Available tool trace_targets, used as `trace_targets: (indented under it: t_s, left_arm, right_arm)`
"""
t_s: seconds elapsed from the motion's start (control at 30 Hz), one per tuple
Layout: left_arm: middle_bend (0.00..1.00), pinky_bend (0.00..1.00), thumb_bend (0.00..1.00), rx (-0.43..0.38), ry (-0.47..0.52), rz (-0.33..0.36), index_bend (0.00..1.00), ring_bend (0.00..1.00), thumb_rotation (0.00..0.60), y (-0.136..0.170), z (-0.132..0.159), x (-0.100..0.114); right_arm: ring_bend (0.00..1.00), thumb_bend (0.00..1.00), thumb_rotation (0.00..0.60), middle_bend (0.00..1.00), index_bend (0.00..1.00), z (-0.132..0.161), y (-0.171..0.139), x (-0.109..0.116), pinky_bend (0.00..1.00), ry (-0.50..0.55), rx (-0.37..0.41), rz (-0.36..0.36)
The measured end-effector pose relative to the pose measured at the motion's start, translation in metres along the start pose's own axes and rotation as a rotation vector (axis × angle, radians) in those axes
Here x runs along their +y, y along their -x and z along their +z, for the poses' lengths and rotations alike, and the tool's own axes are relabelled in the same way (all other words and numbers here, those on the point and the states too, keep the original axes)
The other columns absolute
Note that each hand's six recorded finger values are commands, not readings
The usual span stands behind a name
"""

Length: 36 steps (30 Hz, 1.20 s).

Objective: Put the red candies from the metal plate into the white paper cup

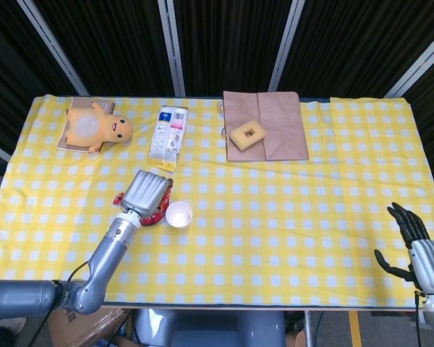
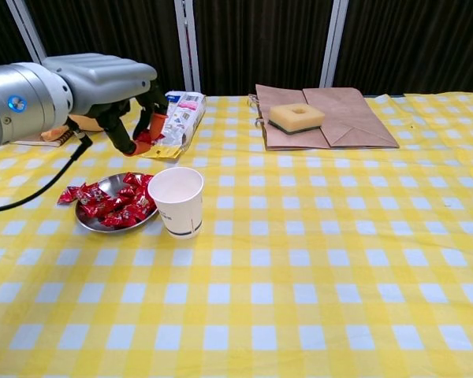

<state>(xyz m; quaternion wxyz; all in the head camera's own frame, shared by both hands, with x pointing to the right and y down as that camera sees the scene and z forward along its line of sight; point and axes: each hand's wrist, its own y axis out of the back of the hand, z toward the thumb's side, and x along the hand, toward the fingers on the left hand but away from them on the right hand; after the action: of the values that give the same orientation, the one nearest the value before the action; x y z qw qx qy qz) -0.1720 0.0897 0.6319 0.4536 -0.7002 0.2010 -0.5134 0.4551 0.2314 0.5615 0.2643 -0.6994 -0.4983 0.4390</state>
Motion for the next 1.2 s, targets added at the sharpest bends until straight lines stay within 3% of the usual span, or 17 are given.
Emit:
trace_targets:
  t_s: [0.37, 0.67, 0.9, 1.03, 1.2]
  left_arm:
    - [0.56, 0.92, 0.38, -0.057, 0.009, -0.029, 0.51, 0.91, 0.600, 0.002, 0.034, -0.014]
    - [0.45, 0.92, 0.32, -0.065, 0.010, -0.051, 0.41, 0.91, 0.600, 0.001, 0.041, -0.021]
    - [0.39, 0.92, 0.31, -0.032, 0.033, -0.016, 0.35, 0.91, 0.600, 0.001, 0.027, -0.007]
    - [0.33, 0.92, 0.25, 0.005, 0.045, 0.007, 0.30, 0.91, 0.600, 0.001, 0.011, 0.002]
    - [0.27, 0.92, 0.20, 0.066, 0.012, -0.025, 0.24, 0.91, 0.600, 0.002, -0.014, -0.001]
  right_arm:
    - [0.00, 0.42, 0.600, 0.00, 0.00, 0.000, 0.000, 0.001, 0.00, 0.004, 0.003, -0.004]
    - [0.00, 0.42, 0.600, 0.00, 0.00, 0.001, -0.001, 0.002, 0.00, 0.006, 0.005, -0.008]
    - [0.00, 0.42, 0.600, 0.00, 0.00, 0.001, 0.000, 0.002, 0.00, 0.005, 0.006, -0.008]
    - [0.00, 0.42, 0.600, 0.00, 0.00, 0.001, 0.000, 0.002, 0.00, 0.006, 0.006, -0.011]
    - [0.00, 0.42, 0.600, 0.00, 0.00, 0.000, 0.000, 0.002, 0.00, 0.009, 0.003, -0.013]
